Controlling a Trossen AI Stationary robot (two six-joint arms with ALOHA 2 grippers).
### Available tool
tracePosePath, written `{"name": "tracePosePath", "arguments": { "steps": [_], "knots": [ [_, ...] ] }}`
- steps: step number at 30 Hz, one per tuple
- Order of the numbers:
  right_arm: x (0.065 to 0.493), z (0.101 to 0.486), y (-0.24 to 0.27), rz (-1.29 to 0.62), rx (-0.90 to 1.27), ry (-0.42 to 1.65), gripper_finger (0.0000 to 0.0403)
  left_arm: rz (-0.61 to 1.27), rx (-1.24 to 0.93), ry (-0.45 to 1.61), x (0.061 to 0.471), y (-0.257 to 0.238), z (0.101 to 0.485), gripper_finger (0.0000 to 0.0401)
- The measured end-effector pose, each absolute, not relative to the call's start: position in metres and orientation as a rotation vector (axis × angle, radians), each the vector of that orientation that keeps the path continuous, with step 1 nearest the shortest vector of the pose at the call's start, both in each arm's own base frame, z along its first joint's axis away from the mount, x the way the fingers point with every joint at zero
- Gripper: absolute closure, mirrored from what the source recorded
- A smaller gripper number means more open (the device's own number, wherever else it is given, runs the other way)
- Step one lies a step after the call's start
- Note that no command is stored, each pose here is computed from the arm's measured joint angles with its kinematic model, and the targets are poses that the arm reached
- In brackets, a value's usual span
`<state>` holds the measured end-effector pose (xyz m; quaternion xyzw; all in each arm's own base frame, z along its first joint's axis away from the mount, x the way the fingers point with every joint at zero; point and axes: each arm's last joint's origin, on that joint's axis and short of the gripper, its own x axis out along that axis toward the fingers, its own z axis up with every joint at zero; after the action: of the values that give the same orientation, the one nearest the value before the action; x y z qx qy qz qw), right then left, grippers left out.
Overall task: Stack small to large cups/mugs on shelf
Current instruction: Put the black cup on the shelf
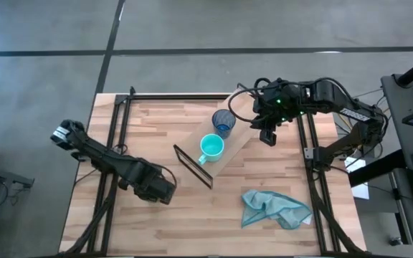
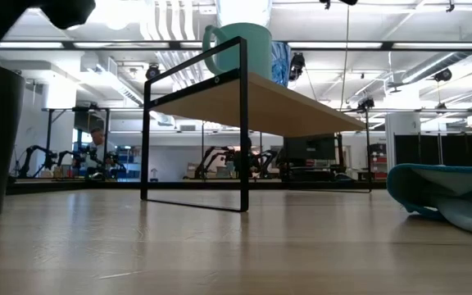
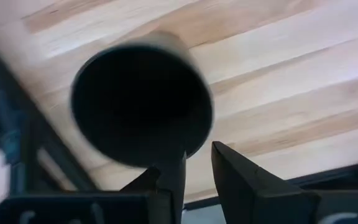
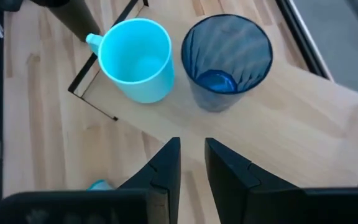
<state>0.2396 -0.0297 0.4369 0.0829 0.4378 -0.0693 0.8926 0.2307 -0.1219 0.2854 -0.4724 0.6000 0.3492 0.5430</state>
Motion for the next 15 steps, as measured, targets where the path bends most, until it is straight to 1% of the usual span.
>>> {"name": "tracePosePath", "arguments": {
  "steps": [3, 5, 12, 15],
  "knots": [
    [0.24, 0.437, -0.026, -0.137, 0.184, 0.909, 0.0335, 0.773, -1.151, 1.351, 0.229, -0.12, 0.281, 0.0338],
    [0.24, 0.437, -0.022, -0.128, 0.189, 0.909, 0.0335, 0.754, -1.163, 1.338, 0.227, -0.119, 0.277, 0.0338],
    [0.241, 0.437, -0.005, -0.089, 0.207, 0.912, 0.0335, 0.789, -1.107, 1.376, 0.222, -0.116, 0.257, 0.0338],
    [0.241, 0.437, 0.002, -0.066, 0.205, 0.914, 0.0335, 0.76, -1.08, 1.383, 0.223, -0.117, 0.255, 0.0351]
  ]
}}
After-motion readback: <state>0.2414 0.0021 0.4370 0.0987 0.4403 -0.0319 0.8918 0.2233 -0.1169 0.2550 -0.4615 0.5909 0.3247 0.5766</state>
